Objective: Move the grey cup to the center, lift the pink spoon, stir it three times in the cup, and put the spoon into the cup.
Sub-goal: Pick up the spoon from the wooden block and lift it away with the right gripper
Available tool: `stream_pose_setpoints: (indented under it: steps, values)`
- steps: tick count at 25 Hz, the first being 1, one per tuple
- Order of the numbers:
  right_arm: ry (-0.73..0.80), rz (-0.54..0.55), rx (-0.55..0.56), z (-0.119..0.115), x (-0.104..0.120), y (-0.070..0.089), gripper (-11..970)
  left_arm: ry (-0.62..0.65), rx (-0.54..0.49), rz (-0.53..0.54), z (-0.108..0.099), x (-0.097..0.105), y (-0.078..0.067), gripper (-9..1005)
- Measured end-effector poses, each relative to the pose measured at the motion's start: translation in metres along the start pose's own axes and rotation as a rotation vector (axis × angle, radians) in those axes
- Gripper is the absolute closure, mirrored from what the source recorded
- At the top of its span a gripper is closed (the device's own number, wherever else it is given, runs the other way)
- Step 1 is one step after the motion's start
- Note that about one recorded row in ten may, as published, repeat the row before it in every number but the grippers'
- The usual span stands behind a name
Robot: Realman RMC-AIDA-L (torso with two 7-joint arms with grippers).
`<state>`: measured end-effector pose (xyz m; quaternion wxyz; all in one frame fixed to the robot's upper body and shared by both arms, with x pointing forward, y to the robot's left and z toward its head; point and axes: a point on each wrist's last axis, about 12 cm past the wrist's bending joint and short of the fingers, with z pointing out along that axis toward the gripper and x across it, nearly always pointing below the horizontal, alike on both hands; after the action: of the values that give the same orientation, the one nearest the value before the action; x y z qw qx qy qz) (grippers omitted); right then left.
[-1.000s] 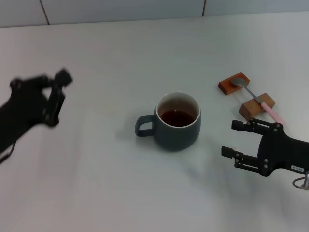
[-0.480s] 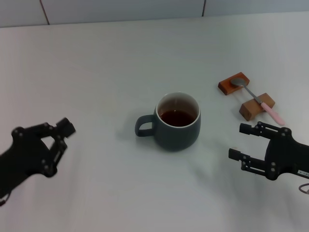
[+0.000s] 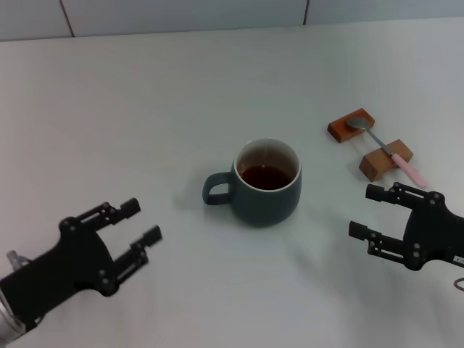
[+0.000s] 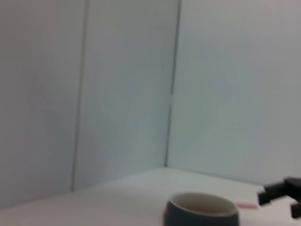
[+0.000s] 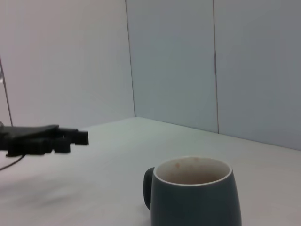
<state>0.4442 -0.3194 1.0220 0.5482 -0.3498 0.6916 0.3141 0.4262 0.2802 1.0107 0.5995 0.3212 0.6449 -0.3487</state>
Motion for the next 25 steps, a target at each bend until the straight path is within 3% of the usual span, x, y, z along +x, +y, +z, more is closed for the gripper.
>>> stream_pose_setpoints:
  steps: [9, 15, 21, 25]
  values:
    - [0.005, 0.003, 0.005, -0.001, 0.000, -0.001, 266, 0.048, 0.029, 0.012, 0.006, 0.004, 0.000, 297]
    - [0.005, 0.006, 0.006, 0.000, 0.001, 0.000, 267, 0.058, 0.038, 0.021, 0.008, 0.004, 0.002, 137]
    - [-0.071, 0.050, -0.009, -0.008, -0.001, 0.011, 266, 0.058, 0.039, 0.021, 0.008, 0.004, 0.002, 137]
    - [-0.297, 0.225, 0.008, -0.034, -0.017, 0.022, 267, 0.058, 0.039, 0.017, 0.009, 0.004, 0.002, 137]
